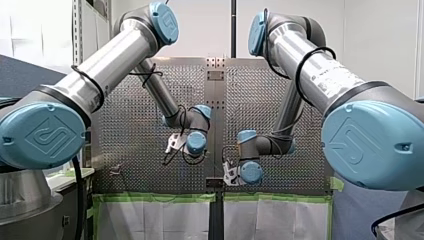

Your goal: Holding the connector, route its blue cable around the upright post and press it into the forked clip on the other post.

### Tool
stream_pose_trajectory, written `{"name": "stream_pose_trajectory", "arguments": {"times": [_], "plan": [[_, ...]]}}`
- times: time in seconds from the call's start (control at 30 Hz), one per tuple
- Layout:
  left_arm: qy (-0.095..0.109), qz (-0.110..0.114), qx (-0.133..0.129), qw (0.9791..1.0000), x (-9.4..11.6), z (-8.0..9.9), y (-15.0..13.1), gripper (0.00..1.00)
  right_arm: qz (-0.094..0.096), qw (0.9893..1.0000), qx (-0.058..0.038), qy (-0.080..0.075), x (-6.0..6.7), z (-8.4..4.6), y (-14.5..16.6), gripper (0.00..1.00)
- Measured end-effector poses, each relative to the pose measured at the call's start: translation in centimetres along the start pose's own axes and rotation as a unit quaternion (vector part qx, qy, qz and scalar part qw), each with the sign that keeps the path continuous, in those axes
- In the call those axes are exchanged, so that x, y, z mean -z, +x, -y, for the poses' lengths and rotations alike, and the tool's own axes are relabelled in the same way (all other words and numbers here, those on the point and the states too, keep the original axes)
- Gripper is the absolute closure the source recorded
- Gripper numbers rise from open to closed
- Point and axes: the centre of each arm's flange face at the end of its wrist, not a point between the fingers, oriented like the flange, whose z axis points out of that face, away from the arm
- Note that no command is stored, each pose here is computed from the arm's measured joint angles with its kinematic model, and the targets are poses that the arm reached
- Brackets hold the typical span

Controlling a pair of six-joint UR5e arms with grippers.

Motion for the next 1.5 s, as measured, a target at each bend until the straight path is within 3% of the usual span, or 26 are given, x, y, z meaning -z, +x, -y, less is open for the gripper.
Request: {"name": "stream_pose_trajectory", "arguments": {"times": [0.53,0.67,0.87,1.2,1.5], "plan": [[0.040,0.017,0.021,0.9988,0.6,0.8,1.4,0.00,-0.008,0.9993,0.0004,0.036,-0.3,0.3,0.2,0.62],[0.038,0.021,0.024,0.9987,0.4,0.7,1.4,0.00,-0.013,0.9986,-0.0001,0.052,-0.5,0.7,0.4,0.62],[0.032,0.024,0.025,0.9989,0.3,0.5,1.3,0.00,-0.020,0.9966,0.0007,0.080,-0.5,1.3,0.6,0.62],[0.030,0.033,-0.010,0.9990,0.6,1.0,1.1,0.00,-0.025,0.9942,0.0007,0.104,-0.6,1.8,0.9,0.62],[0.029,0.033,-0.049,0.9978,0.7,1.1,1.3,0.00,-0.027,0.9935,0.0006,0.111,-0.7,1.9,1.0,0.62]]}}
